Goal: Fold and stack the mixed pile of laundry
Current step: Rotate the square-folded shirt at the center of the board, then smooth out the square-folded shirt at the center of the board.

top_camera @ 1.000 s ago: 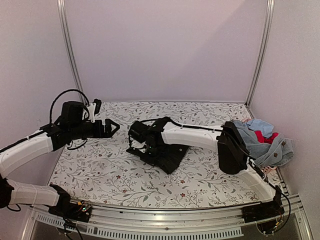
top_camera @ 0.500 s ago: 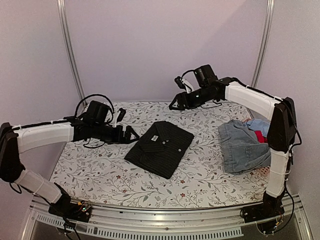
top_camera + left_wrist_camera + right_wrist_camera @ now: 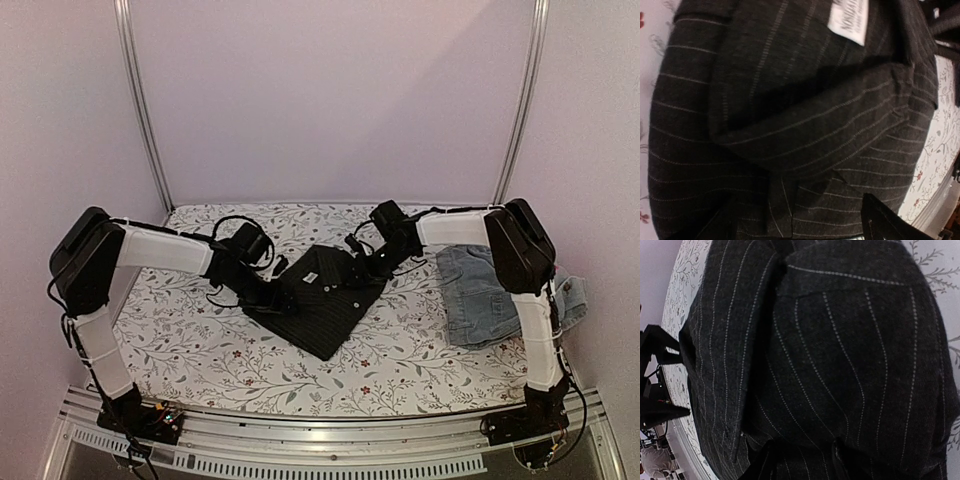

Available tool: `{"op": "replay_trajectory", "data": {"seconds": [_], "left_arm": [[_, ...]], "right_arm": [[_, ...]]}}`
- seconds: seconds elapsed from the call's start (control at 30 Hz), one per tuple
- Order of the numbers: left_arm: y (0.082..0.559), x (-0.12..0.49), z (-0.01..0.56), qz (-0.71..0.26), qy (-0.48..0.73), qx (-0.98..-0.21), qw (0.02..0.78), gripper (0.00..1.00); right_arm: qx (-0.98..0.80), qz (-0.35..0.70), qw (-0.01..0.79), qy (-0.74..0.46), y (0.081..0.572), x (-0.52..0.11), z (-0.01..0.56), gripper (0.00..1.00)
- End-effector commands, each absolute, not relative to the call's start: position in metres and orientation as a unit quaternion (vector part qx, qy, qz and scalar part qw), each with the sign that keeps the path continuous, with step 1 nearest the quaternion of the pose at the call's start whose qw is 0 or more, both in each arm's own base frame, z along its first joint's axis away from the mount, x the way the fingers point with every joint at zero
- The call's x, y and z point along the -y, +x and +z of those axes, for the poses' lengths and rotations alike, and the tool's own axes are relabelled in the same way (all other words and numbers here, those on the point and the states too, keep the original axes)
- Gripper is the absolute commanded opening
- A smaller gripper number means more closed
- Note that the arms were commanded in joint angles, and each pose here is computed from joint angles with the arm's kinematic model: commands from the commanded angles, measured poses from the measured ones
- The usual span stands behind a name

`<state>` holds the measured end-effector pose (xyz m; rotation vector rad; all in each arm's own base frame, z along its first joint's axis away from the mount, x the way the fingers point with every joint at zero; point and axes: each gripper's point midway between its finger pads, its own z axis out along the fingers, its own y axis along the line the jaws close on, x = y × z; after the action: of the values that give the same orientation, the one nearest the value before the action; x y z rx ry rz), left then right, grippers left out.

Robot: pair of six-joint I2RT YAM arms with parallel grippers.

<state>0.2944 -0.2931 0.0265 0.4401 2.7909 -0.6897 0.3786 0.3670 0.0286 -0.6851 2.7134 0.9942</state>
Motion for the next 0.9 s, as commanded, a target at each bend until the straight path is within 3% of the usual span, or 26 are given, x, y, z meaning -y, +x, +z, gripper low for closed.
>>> {"op": "replay_trajectory", "data": {"seconds": [0.0,0.17,0.3,0.43,0.6,0.77,0.87], "left_arm": [[0.329,0.217,-0.004,-0.151,0.075,-0.981,0.099,0.85],[0.385,0.15,0.014,-0.084,0.02,-0.986,0.143,0.92],[0.402,0.146,0.075,-0.123,0.014,-0.97,0.211,0.99],[0.361,0.191,0.109,-0.181,0.066,-0.955,0.225,1.0],[0.295,0.243,0.105,-0.217,0.067,-0.956,0.185,1.0],[0.283,0.273,0.072,-0.179,0.045,-0.972,0.149,1.0],[0.286,0.271,0.048,-0.149,0.023,-0.98,0.127,1.0]], "right_arm": [[-0.889,0.373,0.021,-0.266,0.312,-0.398,0.037,0.37],[-0.829,0.459,-0.035,-0.318,0.238,-0.447,0.082,0.46],[-0.837,0.461,0.022,-0.295,0.265,-0.438,0.12,0.59],[-0.85,0.465,0.088,-0.232,0.31,-0.399,0.153,0.6],[-0.858,0.46,0.13,-0.188,0.328,-0.361,0.17,0.62],[-0.865,0.45,0.134,-0.176,0.329,-0.345,0.162,0.62],[-0.859,0.461,0.13,-0.179,0.333,-0.352,0.156,0.56]]}}
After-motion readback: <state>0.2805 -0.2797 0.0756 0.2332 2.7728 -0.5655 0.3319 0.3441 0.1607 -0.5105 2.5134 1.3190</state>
